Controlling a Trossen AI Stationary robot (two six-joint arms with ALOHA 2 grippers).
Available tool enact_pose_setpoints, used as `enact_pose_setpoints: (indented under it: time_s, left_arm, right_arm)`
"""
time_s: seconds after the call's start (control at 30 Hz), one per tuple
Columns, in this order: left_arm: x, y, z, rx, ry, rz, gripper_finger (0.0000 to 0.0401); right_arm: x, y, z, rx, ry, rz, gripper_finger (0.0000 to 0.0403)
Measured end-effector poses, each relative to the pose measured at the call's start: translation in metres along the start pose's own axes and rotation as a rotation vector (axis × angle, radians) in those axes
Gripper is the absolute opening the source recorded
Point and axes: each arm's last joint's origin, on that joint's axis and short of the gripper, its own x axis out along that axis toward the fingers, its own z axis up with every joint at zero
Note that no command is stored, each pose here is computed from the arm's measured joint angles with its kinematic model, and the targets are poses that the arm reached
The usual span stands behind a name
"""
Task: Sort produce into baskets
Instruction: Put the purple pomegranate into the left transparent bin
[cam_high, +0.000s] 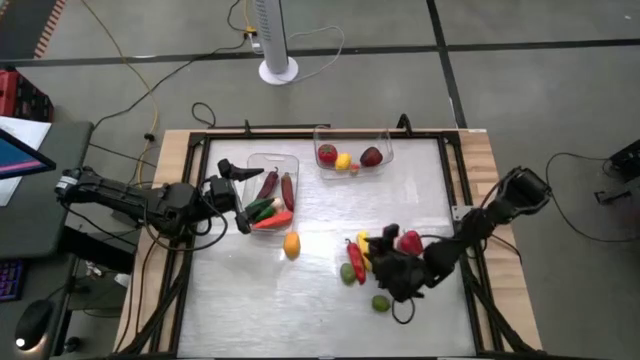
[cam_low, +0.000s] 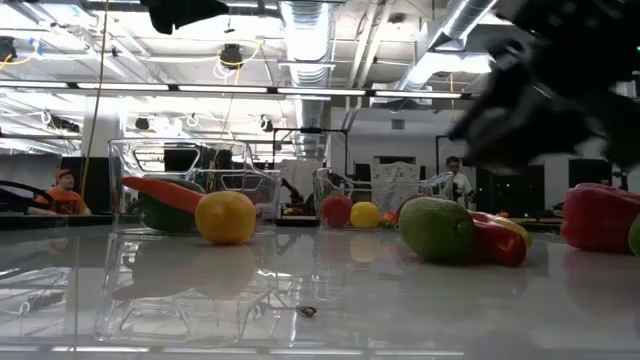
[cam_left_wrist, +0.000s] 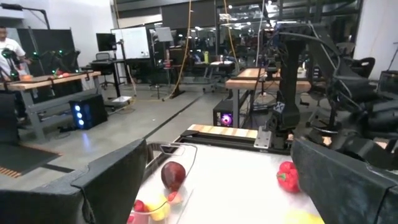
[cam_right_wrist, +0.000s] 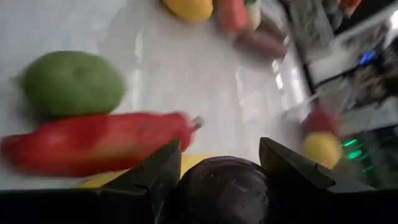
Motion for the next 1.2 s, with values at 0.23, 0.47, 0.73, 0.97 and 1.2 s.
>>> enact_pose_setpoints:
  time_s: [0.23, 0.47, 0.73, 0.97, 1.2]
  left_arm:
    - [0.000, 0.000, 0.000, 0.003, 0.002, 0.000, 0.0387]
    - [0.000, 0.000, 0.000, 0.003, 0.003, -0.001, 0.0387]
    - [0.000, 0.000, 0.000, 0.022, 0.002, 0.001, 0.0387]
    - [0.000, 0.000, 0.001, 0.015, -0.006, 0.002, 0.0387]
    - [0.000, -0.001, 0.002, 0.013, -0.020, -0.024, 0.0387]
  right_arm:
    - [0.038, -0.044, 0.037, 0.058, -0.082, 0.048, 0.0234]
    - [0.076, -0.099, 0.056, 0.312, -0.375, 0.127, 0.0235]
    - [0.094, -0.157, 0.058, 0.537, -0.700, 0.206, 0.0236]
    - [0.102, -0.178, 0.050, 0.716, -0.714, 0.187, 0.0236]
    - [0.126, -0.169, 0.059, 0.746, -0.752, 0.183, 0.0236]
